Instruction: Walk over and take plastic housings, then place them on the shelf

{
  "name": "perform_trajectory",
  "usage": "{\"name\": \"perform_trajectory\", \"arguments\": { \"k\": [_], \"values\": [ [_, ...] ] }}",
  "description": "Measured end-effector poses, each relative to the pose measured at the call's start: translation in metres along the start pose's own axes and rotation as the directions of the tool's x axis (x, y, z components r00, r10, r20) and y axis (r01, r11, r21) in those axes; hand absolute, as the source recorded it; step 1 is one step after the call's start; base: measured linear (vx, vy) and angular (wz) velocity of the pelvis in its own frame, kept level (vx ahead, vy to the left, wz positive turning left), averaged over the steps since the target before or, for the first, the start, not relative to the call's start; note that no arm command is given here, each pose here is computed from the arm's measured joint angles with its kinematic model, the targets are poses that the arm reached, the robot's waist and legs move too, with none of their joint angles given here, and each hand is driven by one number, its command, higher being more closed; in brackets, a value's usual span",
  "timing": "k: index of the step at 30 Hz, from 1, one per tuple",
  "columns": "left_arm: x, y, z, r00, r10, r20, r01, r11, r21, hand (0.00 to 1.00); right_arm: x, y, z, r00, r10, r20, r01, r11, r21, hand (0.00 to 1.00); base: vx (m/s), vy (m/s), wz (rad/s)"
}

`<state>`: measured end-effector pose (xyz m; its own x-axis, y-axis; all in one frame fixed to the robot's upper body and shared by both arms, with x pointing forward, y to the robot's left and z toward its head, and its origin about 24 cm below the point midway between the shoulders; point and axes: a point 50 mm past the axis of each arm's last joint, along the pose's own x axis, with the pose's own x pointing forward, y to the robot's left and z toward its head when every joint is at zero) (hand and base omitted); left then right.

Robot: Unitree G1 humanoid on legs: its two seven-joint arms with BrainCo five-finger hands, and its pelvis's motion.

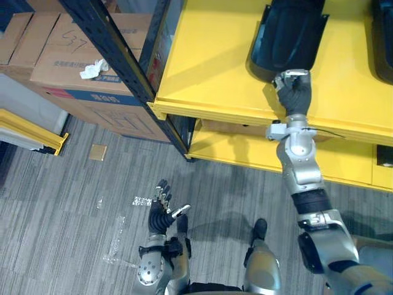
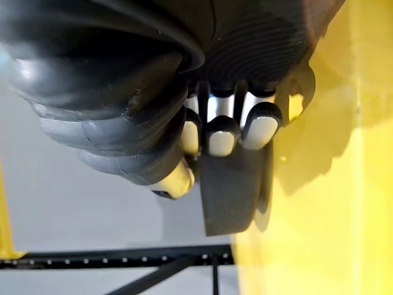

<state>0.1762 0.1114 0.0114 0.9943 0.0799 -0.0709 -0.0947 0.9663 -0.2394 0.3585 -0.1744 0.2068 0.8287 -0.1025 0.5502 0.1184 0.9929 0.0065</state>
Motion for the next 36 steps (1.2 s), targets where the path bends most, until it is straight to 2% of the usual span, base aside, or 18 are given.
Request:
{"name": "perform_trajectory", "arguments": {
  "k": [9, 15, 23, 30, 34, 36],
  "values": [
    [0.000, -0.003, 0.001, 1.000, -0.015, 0.009, 0.015, 1.000, -0.006, 0.00, 0.002, -0.003, 0.000, 1.000, -0.010, 0.002, 0.010, 0.999, -0.035, 1.00, 0.00, 0.000, 0.00],
    [0.000, -0.003, 0.002, 1.000, -0.009, 0.014, 0.009, 1.000, -0.009, 0.00, 0.007, -0.004, -0.001, 0.998, -0.063, -0.004, 0.063, 0.996, -0.069, 1.00, 0.00, 0.000, 0.00],
    [0.002, -0.003, 0.000, 1.000, -0.010, 0.009, 0.010, 1.000, -0.004, 0.00, 0.022, -0.009, -0.002, 0.996, -0.086, -0.016, 0.082, 0.982, -0.169, 1.00, -0.01, -0.001, -0.01],
    [0.004, -0.003, 0.000, 1.000, -0.027, 0.015, 0.027, 1.000, 0.002, 0.00, 0.024, -0.011, -0.001, 0.995, -0.104, -0.008, 0.101, 0.979, -0.177, 1.00, 0.00, -0.001, 0.02],
    [-0.001, -0.001, 0.001, 1.000, -0.019, 0.020, 0.019, 1.000, -0.004, 0.00, -0.014, -0.004, -0.007, 0.997, -0.080, 0.002, 0.080, 0.991, -0.110, 1.00, 0.05, -0.006, -0.09],
    [-0.006, 0.000, 0.003, 1.000, -0.009, 0.030, 0.009, 1.000, -0.010, 0.00, -0.055, 0.004, -0.012, 0.996, -0.088, -0.023, 0.087, 0.996, -0.028, 1.00, 0.13, 0.008, -0.31]
  ]
}}
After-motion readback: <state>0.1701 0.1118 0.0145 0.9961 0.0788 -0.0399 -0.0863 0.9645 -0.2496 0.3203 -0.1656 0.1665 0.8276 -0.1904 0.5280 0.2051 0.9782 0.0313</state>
